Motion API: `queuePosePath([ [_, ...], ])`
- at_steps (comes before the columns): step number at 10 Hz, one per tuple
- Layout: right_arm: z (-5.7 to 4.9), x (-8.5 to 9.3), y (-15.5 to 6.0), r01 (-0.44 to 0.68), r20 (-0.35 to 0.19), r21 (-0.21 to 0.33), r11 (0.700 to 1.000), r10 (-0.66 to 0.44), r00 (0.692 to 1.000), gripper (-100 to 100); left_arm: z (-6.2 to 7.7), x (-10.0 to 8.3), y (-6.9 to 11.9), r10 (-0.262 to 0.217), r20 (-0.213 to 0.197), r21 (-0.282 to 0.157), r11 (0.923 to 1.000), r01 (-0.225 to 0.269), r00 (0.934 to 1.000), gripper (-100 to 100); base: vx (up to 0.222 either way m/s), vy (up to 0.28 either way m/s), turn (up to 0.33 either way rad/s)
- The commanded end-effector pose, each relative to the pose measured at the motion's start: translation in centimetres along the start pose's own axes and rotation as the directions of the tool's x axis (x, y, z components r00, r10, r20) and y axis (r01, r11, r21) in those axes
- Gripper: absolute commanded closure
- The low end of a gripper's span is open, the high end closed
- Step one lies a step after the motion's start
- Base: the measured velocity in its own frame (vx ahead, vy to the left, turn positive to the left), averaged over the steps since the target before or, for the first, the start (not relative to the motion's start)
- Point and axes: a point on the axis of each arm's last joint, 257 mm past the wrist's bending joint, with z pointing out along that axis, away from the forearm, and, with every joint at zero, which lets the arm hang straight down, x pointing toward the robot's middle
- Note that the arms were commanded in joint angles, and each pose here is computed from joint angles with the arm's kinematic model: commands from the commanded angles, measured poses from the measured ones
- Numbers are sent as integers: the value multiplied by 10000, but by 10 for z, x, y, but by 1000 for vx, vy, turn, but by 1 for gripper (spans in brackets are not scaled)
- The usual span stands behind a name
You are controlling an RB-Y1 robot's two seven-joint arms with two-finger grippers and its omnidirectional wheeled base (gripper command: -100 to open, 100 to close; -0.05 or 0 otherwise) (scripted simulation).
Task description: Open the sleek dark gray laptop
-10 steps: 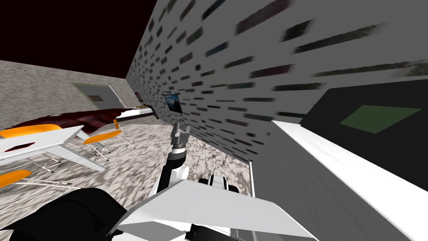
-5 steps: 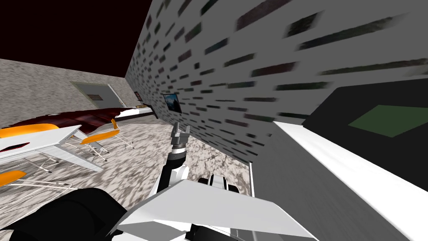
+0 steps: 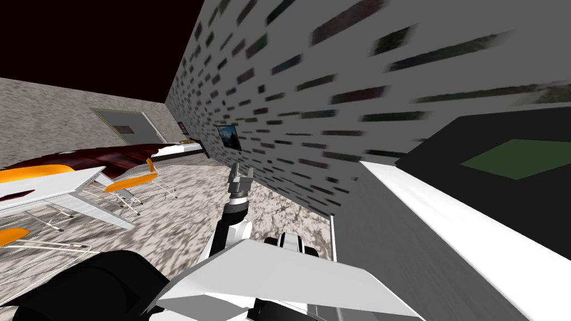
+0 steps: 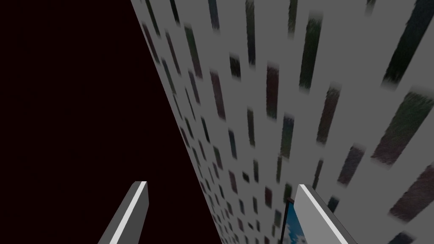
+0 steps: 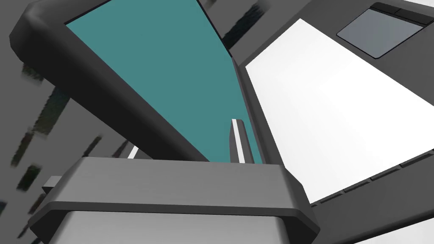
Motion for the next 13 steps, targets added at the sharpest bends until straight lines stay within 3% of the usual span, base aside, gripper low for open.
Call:
queuePosePath([
  [1,2,6,9,-1113,79,71,9938,1112,9938,100,0,0,0,0,0,0,10000,0,10000,0,-16,-32,-20],
  [2,2,8,11,-1501,102,104,9886,1500,9886,100,0,0,0,0,0,0,10000,0,10000,0,-14,-33,-24],
  [3,2,6,10,-1225,99,59,9925,1224,9924,100,0,0,0,0,0,0,10000,0,10000,0,-6,-17,-5],
  [4,4,8,21,-2107,166,96,9775,2105,9774,100,0,0,0,0,0,0,10000,0,10000,0,-11,-27,1],
  [7,7,11,37,-3297,249,154,9440,3293,9439,100,0,0,0,0,0,0,10000,0,10000,0,-17,-26,4],
  [9,9,12,47,-4061,294,184,9136,4055,9136,100,0,0,0,0,0,0,10000,0,10000,0,-11,-16,5],
  [11,12,14,64,-5152,348,218,8568,5144,8569,100,0,0,0,-1,0,0,10000,1,10000,0,-5,0,15],
  [12,12,13,61,-4834,348,173,8752,4827,8751,100,0,0,0,0,0,0,10000,0,10000,0,0,0,0],
  [13,33,22,55,-5479,562,756,8331,5451,8365,100,0,0,0,0,0,0,10000,0,10000,0,-157,-3,279],
])
